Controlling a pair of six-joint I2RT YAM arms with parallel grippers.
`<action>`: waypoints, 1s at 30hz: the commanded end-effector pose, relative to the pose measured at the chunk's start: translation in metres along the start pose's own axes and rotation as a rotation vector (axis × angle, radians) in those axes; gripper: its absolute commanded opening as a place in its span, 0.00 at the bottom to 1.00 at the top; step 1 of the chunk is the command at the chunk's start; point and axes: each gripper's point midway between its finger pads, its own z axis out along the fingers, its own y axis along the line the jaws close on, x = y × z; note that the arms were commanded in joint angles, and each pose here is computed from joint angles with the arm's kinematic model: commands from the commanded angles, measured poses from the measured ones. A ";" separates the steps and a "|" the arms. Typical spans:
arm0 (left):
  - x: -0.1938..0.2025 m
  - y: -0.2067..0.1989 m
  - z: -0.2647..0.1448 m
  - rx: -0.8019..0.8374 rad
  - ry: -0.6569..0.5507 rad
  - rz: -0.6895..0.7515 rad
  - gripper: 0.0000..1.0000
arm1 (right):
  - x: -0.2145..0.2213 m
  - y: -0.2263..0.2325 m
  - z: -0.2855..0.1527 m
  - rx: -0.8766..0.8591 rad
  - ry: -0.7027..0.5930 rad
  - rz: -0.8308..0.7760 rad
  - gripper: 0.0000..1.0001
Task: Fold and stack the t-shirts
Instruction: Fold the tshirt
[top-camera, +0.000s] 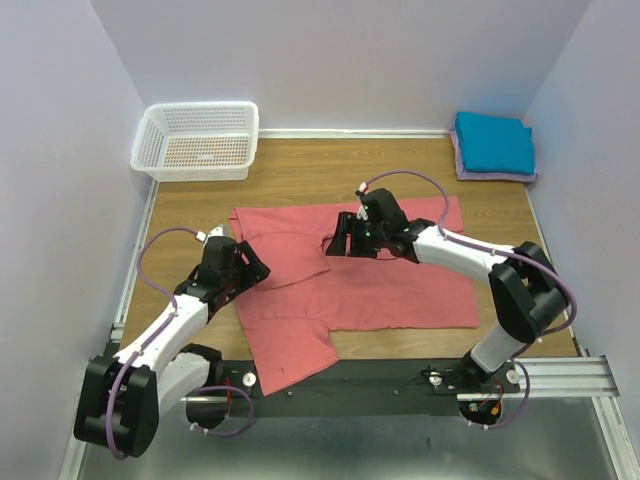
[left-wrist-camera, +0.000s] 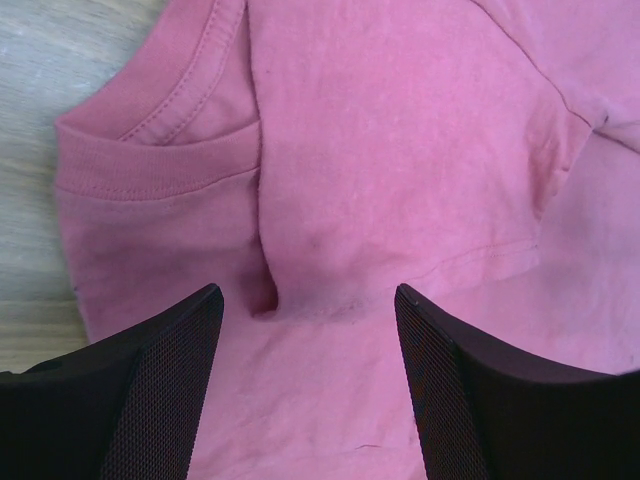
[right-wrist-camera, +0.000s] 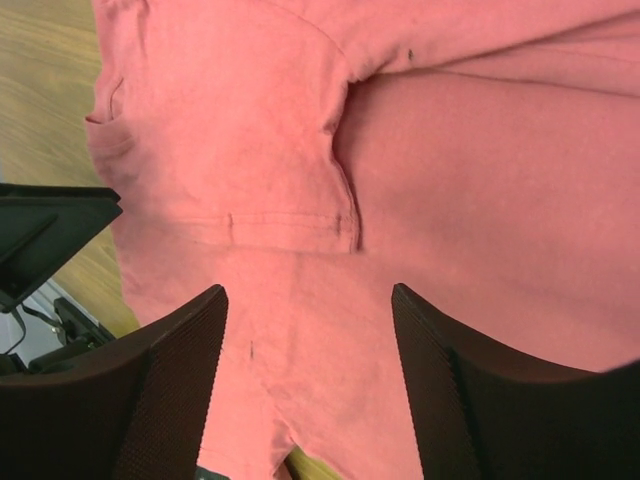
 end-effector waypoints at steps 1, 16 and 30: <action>-0.007 -0.019 0.005 0.082 -0.042 -0.010 0.77 | -0.005 -0.011 -0.014 0.041 -0.043 -0.024 0.75; 0.017 -0.029 0.010 0.088 0.048 -0.013 0.77 | -0.020 -0.031 -0.035 0.062 -0.101 -0.005 0.83; 0.010 -0.043 -0.035 0.086 0.058 -0.054 0.74 | -0.037 -0.057 -0.052 0.111 -0.158 0.011 0.83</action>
